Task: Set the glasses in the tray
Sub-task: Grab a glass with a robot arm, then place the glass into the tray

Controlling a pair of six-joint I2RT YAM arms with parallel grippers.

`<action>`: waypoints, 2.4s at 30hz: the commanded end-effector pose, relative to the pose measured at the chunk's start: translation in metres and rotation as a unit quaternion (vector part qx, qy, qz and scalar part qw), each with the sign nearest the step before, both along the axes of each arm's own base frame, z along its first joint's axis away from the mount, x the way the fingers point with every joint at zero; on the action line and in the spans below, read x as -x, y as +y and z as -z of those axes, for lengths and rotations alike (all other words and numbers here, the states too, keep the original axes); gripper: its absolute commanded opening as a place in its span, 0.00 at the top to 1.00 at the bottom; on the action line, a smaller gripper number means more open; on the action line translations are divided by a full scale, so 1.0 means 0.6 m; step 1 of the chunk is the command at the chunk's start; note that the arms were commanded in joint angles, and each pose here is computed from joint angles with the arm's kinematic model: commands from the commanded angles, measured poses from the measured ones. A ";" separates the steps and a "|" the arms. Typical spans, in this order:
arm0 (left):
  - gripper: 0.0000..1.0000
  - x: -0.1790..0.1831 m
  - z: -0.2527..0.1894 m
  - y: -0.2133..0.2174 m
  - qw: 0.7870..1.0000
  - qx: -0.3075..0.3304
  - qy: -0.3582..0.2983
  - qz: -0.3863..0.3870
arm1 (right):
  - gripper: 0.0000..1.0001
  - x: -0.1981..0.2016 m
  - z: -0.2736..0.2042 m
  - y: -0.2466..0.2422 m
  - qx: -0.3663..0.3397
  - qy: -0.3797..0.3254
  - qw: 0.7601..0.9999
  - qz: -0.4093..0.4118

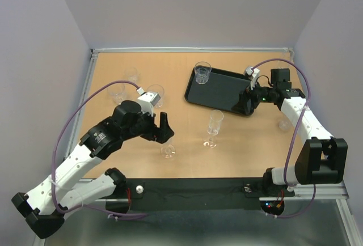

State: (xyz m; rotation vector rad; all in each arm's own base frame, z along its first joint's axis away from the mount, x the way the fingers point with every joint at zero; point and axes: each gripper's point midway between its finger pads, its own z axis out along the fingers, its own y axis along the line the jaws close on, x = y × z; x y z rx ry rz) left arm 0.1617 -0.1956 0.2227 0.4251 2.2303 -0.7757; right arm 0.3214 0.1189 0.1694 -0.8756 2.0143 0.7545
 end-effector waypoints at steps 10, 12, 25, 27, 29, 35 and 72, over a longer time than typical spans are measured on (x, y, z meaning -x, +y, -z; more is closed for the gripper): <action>0.04 -0.008 -0.029 -0.008 0.998 -0.040 -0.029 -0.030 | 0.01 -0.008 -0.008 0.006 -0.009 -0.014 1.000 -0.007; 0.04 -0.006 -0.027 -0.012 0.998 -0.050 -0.028 -0.029 | 0.01 -0.008 -0.009 0.006 -0.009 -0.015 1.000 -0.007; 0.17 -0.006 -0.002 -0.010 0.990 -0.129 -0.015 -0.057 | 0.01 -0.008 -0.008 0.006 -0.009 -0.014 1.000 -0.006; 0.19 -0.003 0.003 -0.011 0.989 -0.138 -0.011 -0.055 | 0.01 -0.008 -0.008 0.006 -0.009 -0.014 1.000 -0.006; 0.21 -0.003 0.006 -0.010 0.988 -0.144 -0.009 -0.055 | 0.01 -0.008 -0.008 0.006 -0.008 -0.014 1.000 -0.005; 0.30 -0.006 0.006 -0.004 0.986 -0.152 -0.012 -0.066 | 0.01 -0.008 -0.008 0.006 -0.008 -0.014 1.000 -0.005; 0.71 -0.110 -0.147 -0.089 0.981 -0.099 -0.143 -0.083 | 0.01 -0.010 -0.005 0.003 -0.004 -0.013 1.000 -0.002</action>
